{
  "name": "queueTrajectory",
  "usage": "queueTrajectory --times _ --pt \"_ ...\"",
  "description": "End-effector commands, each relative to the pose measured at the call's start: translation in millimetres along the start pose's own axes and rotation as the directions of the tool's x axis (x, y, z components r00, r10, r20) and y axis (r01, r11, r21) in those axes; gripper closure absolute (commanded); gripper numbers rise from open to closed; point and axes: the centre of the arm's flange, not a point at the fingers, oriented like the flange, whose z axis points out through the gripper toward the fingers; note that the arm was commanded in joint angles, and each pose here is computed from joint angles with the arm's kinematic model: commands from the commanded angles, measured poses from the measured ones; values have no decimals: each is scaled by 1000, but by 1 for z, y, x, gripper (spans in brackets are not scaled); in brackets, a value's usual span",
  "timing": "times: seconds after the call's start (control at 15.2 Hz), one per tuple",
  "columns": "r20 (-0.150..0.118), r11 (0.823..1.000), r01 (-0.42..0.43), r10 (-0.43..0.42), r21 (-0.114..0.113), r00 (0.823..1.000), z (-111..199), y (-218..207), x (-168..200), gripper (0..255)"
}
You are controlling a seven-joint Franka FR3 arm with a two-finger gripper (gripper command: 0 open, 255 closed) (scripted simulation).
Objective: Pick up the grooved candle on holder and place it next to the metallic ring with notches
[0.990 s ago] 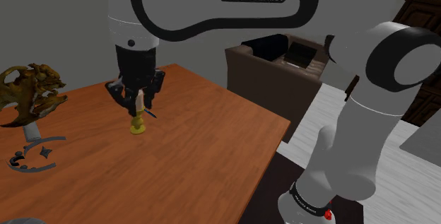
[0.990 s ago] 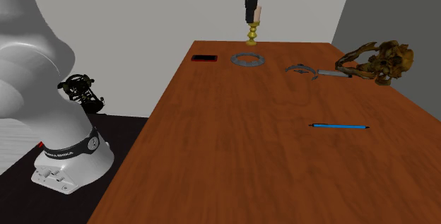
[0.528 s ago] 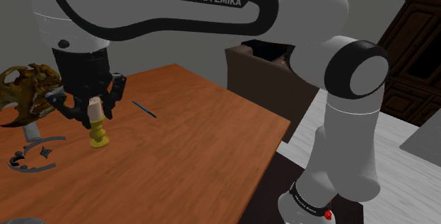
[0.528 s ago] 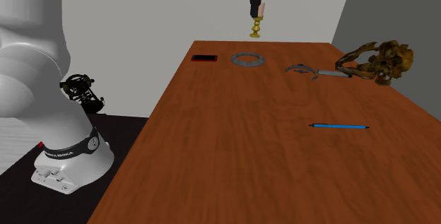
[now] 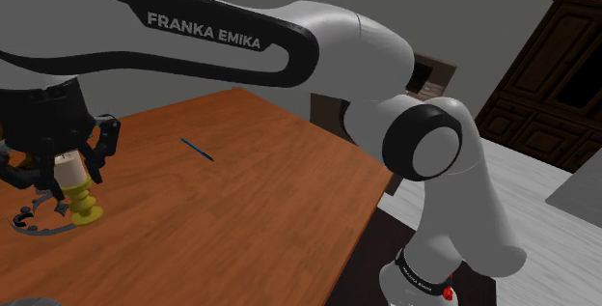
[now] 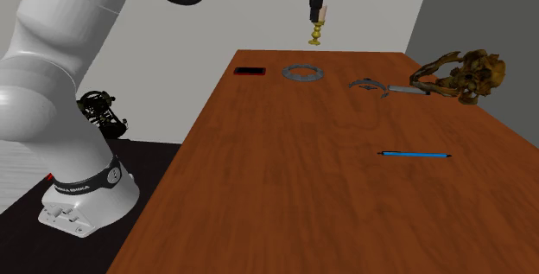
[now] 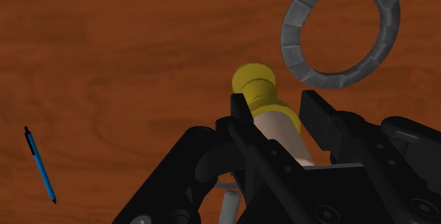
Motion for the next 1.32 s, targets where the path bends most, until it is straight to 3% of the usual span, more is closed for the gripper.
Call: queueTrajectory --times 0.0,1.25 --pt "-1 1000 -1 1 0 1000 11 -1 0 255" --pt "-1 1000 -1 1 0 1000 111 -2 -1 255"
